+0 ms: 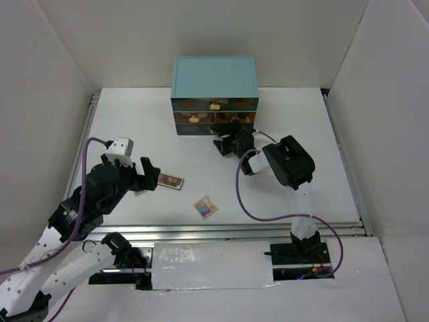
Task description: Organize the makeup
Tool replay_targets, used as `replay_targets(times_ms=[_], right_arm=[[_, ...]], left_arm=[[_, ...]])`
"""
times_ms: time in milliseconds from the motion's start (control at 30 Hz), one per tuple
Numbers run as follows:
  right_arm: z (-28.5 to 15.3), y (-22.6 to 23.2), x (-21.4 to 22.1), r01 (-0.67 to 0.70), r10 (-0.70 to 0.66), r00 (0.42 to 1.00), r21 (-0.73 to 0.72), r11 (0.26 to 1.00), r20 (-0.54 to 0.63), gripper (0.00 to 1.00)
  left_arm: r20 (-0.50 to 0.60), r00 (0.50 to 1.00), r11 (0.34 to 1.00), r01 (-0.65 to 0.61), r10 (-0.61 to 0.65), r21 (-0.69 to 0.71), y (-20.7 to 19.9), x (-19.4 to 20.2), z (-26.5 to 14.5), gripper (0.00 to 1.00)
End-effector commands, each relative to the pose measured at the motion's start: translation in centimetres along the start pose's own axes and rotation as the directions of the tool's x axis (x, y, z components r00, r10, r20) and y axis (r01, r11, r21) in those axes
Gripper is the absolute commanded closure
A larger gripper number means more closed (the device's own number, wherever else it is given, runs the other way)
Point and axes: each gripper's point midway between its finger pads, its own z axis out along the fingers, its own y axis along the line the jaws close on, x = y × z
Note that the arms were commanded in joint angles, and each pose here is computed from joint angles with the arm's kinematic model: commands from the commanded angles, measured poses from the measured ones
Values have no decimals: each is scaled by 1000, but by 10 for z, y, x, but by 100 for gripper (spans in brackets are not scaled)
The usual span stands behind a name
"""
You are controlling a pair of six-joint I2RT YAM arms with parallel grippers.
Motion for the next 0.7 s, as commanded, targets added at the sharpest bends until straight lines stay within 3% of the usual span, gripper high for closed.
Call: replay_targets(times_ms=[0,233,500,667], right_arm=[[10,7,-3,21,-21,999,3,1000,33,26],[18,7,-6,31,-34,998,52,998,57,41],[22,1,-12,13,-26,995,124,992,100,43],[23,1,-13,8,-22,993,130,991,113,54]], left_arm=[[36,999,998,-15,13,59,-11,-9,1,1],[38,999,996,-24,21,91,-16,-8,-1,1],[45,998,993,-39,35,115,-20,-8,-3,1],[38,998,990,-48,44,133,-23,-6,-2,1]])
